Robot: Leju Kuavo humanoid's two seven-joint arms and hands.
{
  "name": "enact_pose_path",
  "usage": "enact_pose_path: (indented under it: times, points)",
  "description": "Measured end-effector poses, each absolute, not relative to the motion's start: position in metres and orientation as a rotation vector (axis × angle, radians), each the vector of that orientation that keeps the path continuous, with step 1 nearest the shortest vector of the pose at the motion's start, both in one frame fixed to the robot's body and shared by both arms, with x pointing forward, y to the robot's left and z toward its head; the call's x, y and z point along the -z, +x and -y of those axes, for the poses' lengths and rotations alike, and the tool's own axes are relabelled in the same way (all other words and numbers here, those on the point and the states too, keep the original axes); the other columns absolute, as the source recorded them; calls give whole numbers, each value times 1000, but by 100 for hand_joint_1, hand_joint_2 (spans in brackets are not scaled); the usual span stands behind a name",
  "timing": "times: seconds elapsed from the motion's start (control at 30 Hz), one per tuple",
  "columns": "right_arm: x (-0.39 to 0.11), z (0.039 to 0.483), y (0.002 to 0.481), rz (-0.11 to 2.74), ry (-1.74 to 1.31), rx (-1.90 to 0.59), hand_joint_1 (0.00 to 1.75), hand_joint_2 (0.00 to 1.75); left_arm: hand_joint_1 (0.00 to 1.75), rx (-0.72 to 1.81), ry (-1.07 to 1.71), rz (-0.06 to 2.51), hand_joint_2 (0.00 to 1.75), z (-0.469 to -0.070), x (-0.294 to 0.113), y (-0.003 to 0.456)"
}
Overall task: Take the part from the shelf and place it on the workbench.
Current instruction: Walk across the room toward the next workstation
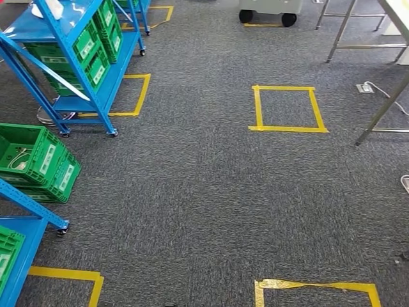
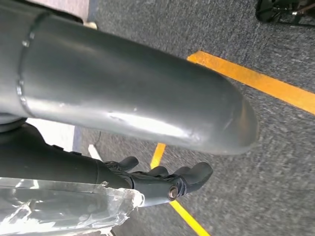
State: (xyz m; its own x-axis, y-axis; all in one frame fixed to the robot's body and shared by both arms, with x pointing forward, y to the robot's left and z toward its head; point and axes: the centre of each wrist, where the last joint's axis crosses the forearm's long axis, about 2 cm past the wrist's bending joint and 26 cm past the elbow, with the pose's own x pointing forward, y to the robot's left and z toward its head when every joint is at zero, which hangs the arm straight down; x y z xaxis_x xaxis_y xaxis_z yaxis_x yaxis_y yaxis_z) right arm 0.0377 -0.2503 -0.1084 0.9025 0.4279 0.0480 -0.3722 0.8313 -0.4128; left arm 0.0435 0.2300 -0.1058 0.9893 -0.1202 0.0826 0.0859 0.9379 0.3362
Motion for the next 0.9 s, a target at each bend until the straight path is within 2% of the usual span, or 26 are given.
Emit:
enact_pose_path:
  times: [0.9]
  points:
    - [108,246,40,133,-422,-434,0,0,0,106,341,87,0,-234,106,43]
